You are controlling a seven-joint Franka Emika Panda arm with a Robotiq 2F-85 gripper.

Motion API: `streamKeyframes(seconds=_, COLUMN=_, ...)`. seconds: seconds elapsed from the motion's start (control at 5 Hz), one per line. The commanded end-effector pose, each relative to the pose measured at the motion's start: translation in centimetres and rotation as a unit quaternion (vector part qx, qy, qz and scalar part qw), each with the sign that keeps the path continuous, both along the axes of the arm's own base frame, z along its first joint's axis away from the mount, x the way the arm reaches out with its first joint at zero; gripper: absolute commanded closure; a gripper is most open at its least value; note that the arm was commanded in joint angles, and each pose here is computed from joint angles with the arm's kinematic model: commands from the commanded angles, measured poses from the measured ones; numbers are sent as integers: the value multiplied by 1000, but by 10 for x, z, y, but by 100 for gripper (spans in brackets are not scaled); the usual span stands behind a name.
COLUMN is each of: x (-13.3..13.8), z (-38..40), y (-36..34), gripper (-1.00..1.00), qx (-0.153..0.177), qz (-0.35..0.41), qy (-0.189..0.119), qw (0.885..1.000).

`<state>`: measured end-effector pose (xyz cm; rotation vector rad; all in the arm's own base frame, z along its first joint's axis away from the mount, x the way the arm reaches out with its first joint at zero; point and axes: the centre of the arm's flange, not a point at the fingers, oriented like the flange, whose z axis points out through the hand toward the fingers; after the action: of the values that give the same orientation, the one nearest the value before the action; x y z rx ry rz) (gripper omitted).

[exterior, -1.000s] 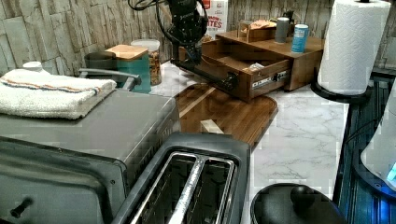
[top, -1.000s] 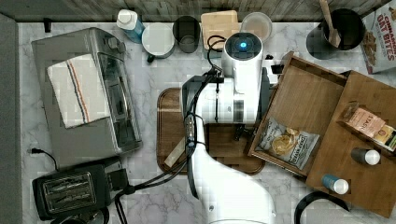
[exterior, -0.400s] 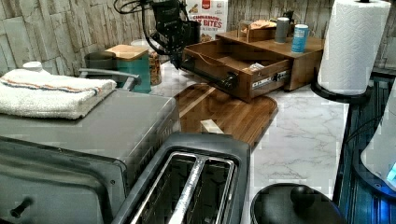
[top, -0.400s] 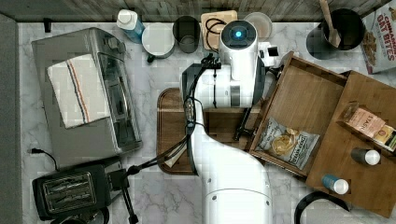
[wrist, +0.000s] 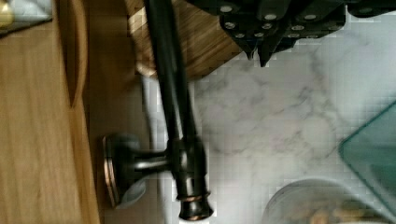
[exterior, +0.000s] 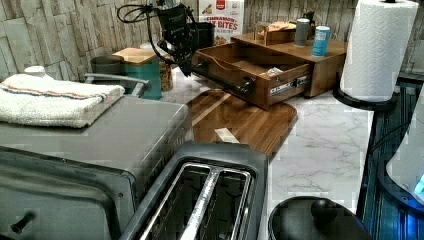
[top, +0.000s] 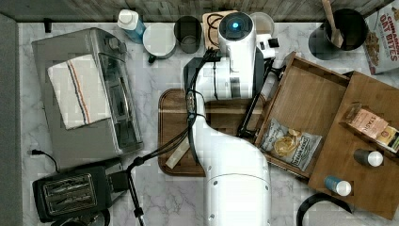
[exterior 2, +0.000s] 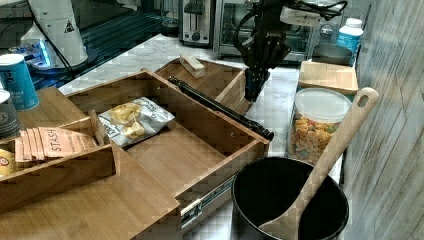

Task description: Close the drawer.

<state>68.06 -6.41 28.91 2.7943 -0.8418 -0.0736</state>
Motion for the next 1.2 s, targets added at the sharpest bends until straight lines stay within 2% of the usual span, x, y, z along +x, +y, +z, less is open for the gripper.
streamKeyframes(seconds=0.2, x=3, z=47, y=-41, gripper=100, qx=39, qz=19, qy=-29, qw=999)
streamKeyframes(seconds=0.4, x=-4, z=40, y=-48, gripper=100, qx=46, qz=21, qy=-36, qw=998)
streamKeyframes(seconds=0.8, x=-42, z=31, y=-93, gripper=100, qx=77, qz=13, qy=-15, qw=997)
streamKeyframes(seconds=1.2, x=-102, z=24, y=-167, gripper=100, qx=59, qz=36, qy=6, qw=998)
